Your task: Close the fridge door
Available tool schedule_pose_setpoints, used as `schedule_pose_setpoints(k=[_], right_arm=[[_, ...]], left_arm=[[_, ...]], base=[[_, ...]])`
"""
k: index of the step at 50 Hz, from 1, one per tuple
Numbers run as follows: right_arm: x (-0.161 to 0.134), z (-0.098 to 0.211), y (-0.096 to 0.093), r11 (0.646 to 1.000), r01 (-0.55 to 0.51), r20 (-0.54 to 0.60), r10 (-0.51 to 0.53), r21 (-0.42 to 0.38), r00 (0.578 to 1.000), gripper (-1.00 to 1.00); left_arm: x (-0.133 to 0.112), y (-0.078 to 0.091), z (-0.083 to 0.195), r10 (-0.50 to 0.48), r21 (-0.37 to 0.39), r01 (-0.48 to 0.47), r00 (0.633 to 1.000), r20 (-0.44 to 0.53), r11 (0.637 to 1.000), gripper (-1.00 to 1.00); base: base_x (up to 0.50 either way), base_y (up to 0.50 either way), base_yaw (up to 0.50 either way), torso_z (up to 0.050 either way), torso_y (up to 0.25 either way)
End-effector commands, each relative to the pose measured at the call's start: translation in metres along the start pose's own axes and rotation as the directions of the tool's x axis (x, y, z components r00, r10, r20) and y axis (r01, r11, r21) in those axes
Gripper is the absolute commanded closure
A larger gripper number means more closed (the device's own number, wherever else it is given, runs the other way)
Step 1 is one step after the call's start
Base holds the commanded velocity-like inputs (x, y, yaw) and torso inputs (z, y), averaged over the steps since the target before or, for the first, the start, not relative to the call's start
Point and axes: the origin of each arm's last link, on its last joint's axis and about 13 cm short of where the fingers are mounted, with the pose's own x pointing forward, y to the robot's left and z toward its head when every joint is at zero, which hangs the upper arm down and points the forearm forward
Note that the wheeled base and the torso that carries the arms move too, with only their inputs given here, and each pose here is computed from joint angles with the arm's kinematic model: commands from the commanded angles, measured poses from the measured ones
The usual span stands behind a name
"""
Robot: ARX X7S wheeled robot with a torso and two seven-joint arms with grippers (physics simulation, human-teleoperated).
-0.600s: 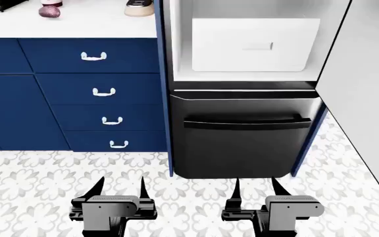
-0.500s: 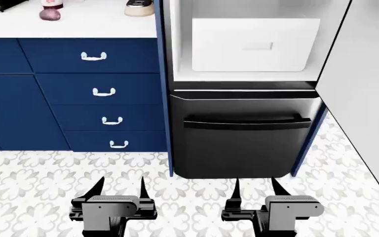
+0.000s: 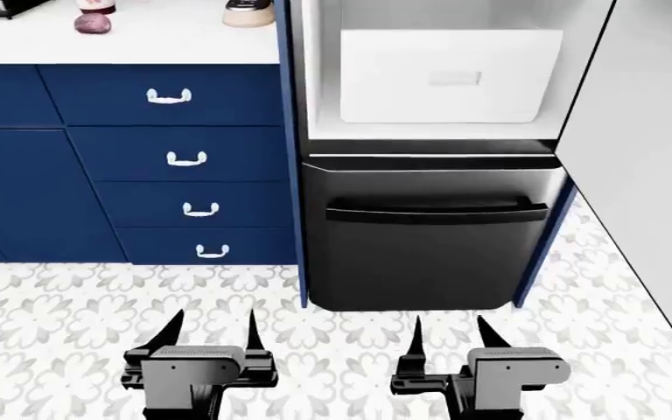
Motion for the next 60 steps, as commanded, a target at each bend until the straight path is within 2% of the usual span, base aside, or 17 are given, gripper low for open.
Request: schedule_pose_setpoints(k=[1, 19, 32, 60], right_arm=[[0.0003, -0.0020, 0.0012, 1.000, 0.007, -0.029, -0.008, -0.004, 1.000, -1.00], [0.0007, -0.0026, 0.0018, 1.000, 0.007, -0.033, -0.007, -0.009, 0.999, -1.00], [0.0002, -0.0024, 0.0019, 0.999, 0.004, -0.053, -0.002, 0.033, 0.999, -1.00], [-0.0005, -0.0021, 0.0020, 0.999, -0.005, -0.065, 0.008, 0.041, 0.998, -1.00]], left_arm=[[-0.0002, 0.0006, 0.0007, 0.000, 0.001, 0.000, 1.000, 0.009, 1.000, -1.00], [-0.0006, 0.0003, -0.0003, -0.008, 0.008, 0.007, 1.000, 0.008, 1.000, -1.00], [-0.0020, 0.0002, -0.0014, -0.011, 0.006, 0.011, 1.000, 0.000, 1.000, -1.00], [-0.0026, -0.0002, -0.0013, -0.017, -0.001, 0.017, 1.000, -0.005, 1.000, -1.00]], base=[[-0.50, 0.00, 0.00, 0.000, 0.000], [-0.50, 0.00, 0.00, 0.000, 0.000], [0.00, -0.01, 0.00, 0.000, 0.000], [0.00, -0.49, 0.00, 0.000, 0.000]])
